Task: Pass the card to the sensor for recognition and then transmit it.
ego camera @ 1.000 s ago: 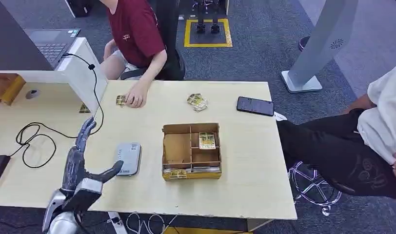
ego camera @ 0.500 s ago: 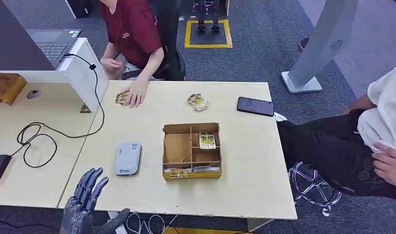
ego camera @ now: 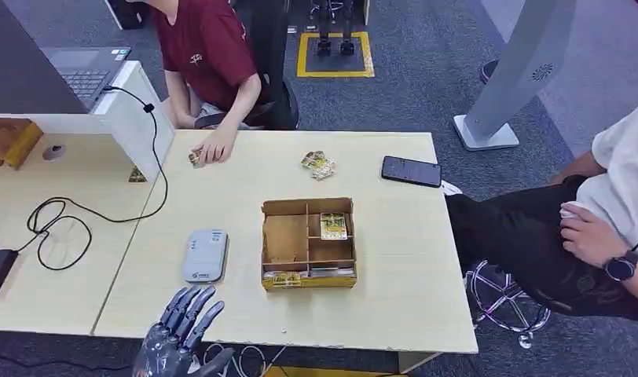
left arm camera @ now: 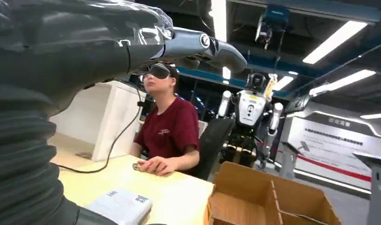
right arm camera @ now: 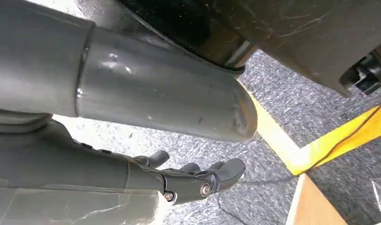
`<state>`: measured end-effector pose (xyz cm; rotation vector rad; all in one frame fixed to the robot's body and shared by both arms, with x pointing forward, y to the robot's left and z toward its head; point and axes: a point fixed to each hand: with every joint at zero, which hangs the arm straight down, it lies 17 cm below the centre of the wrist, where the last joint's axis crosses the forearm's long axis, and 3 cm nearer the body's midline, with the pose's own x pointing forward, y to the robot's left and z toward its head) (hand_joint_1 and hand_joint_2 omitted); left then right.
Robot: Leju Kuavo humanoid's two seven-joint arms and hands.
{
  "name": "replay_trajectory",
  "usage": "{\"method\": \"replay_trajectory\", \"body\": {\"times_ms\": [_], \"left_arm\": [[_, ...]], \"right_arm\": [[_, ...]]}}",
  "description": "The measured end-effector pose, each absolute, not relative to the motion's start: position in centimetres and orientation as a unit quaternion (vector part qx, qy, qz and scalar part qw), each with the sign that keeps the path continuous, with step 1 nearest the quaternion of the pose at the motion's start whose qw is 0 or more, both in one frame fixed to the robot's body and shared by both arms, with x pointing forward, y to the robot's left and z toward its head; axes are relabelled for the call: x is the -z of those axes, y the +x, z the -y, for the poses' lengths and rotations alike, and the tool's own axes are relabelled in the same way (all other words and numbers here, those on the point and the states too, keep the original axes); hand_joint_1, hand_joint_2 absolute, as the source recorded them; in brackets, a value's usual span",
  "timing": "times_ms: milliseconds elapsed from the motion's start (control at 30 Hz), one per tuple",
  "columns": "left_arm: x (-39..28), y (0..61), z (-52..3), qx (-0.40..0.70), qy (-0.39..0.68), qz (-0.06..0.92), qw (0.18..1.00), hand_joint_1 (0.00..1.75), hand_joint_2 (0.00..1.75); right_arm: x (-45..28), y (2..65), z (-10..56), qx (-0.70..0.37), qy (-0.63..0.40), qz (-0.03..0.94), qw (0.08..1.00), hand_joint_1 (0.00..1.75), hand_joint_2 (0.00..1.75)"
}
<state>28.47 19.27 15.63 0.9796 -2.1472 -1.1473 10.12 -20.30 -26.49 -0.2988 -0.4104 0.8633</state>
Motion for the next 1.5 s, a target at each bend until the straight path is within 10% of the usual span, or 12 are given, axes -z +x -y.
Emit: {"method": "replay_trajectory", "body": {"times_ms": [1500], "left_arm": [[-12.6,37.0,-7.0,0.511,0.408,0.735,0.180,0.00,1.75]], "right_arm": [[26.3,11.8,19.4,-0.443,-0.127,0.195,0.866,0.00,0.00]]}}
